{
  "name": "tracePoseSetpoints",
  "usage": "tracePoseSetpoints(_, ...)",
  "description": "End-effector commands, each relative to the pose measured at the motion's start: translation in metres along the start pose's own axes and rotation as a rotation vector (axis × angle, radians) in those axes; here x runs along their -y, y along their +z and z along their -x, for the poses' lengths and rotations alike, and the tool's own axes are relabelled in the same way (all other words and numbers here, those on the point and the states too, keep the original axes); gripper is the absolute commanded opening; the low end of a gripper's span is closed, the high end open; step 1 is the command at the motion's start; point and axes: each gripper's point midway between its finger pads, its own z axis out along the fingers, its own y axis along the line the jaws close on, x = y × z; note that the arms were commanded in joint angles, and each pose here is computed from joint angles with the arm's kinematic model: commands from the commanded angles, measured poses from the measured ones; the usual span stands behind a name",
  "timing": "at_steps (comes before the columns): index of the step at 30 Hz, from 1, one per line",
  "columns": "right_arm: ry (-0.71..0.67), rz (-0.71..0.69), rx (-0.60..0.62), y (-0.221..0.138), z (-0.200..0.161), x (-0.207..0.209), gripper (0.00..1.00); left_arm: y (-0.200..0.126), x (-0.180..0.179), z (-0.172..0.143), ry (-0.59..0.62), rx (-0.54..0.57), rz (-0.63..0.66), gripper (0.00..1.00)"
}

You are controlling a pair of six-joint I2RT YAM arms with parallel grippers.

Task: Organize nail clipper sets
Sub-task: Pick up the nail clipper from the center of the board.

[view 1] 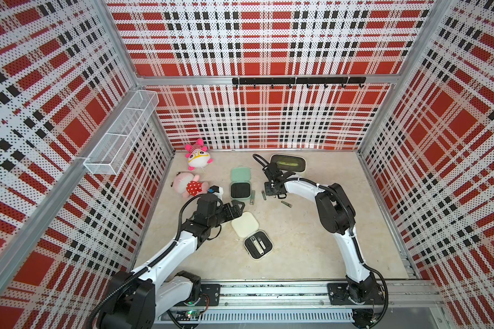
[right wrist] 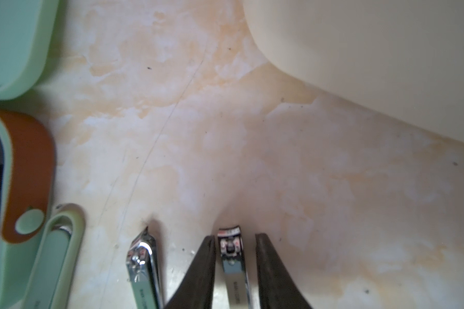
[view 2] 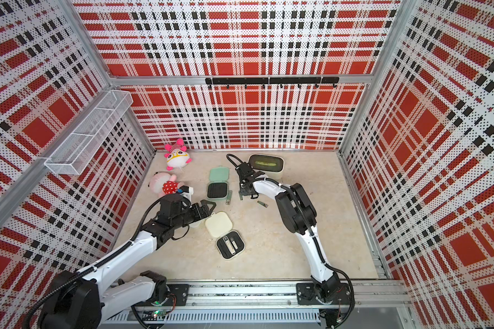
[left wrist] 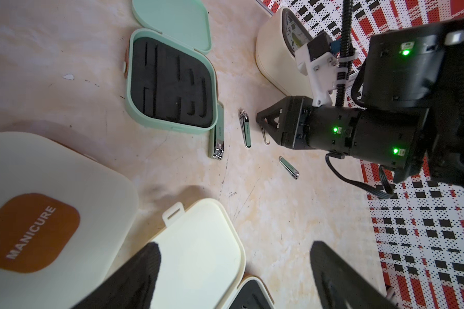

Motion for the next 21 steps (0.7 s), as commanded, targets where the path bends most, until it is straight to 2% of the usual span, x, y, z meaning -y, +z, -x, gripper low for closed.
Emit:
tracePoseSetpoints(1,-0.006,-0.024,-0.089,0.008,-0.026,0.009,0.27,0.001,0.008,0.005,0.008,0.006,-0.032,0.91)
tracePoseSetpoints(10,-0.024,0.023,-0.076,0.001,-0.023,0.0,0.17,0.014,0.008,-0.004,0.006,-0.042,-0.035,0.91)
tracePoseSetpoints(16,-0.037,0.049,-0.018,-0.028,-0.021,-0.002,0.13,0.023,0.009,-0.009,0.0,-0.062,-0.04,0.89)
tracePoseSetpoints(21,-0.065,0.09,0.033,-0.061,-0.032,-0.012,0.13,0.031,0.007,-0.014,-0.011,-0.076,-0.039,0.87)
